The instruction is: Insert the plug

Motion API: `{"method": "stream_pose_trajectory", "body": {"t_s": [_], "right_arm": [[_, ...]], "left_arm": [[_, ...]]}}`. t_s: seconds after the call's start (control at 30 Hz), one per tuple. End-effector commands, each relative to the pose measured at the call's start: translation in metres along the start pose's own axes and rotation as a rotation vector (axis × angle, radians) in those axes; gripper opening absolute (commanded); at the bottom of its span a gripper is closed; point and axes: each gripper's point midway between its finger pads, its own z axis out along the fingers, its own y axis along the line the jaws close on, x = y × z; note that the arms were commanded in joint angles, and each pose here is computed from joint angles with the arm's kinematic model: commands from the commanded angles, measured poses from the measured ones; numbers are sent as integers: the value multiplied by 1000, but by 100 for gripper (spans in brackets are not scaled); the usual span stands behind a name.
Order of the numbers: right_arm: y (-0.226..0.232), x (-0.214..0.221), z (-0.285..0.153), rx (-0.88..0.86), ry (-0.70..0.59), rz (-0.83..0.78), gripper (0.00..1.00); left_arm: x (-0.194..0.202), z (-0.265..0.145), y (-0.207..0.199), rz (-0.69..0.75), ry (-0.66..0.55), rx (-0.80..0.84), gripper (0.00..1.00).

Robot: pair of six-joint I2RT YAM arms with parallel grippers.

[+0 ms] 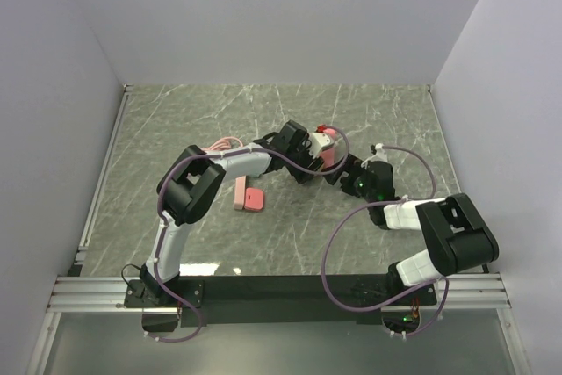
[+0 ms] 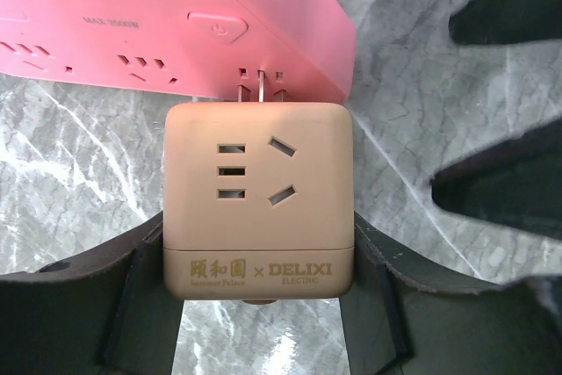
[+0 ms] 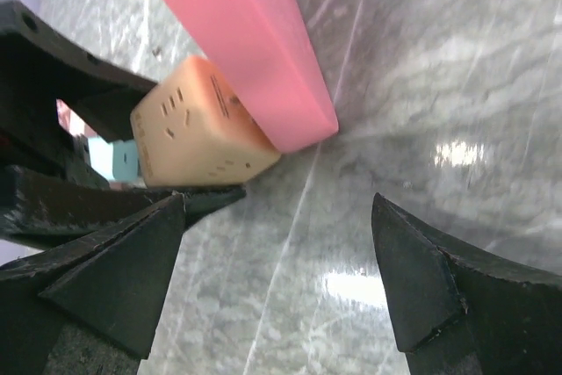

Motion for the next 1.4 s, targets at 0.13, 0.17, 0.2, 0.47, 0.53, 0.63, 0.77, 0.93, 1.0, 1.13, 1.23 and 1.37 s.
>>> {"method": "stream_pose_trajectory", "body": {"t_s": [0.13, 0.17, 0.2, 0.47, 0.53, 0.63, 0.77, 0.93, 1.0, 1.13, 1.23, 1.37], "right_arm": [[28, -52, 16, -65, -132, -47, 93], [31, -56, 18, -76, -140, -51, 93], [36, -61, 19, -91, -155, -53, 93], [43, -84, 39, -80, -197, -83, 92], [39, -85, 47, -64, -193, -83, 91], [41, -86, 58, -75, -181, -88, 90], [43, -88, 73, -85, -168, -87, 87], [42, -84, 82, -92, -137, -93, 79], [41, -82, 86, -94, -126, -96, 77], [43, -77, 92, -115, -101, -97, 67], [43, -72, 96, -127, -76, -99, 52], [42, -66, 91, -134, -60, -96, 19]], "left_arm": [[-28, -5, 6, 24, -106, 0, 0], [-29, -5, 5, 26, -107, 6, 1], [-29, -5, 4, 29, -107, 12, 0], [-27, -4, 0, 34, -107, 31, 0], [-27, -5, -1, 33, -108, 37, 0], [-30, -8, -2, 34, -124, 47, 0], [-29, -7, 0, 30, -126, 54, 0], [-30, -8, 3, 30, -132, 58, 0], [-30, -8, 4, 31, -136, 61, 1], [-32, -12, 5, 27, -153, 73, 0], [-33, -13, 7, 22, -161, 73, 0], [-41, -17, 16, 14, -201, 26, 0]]}}
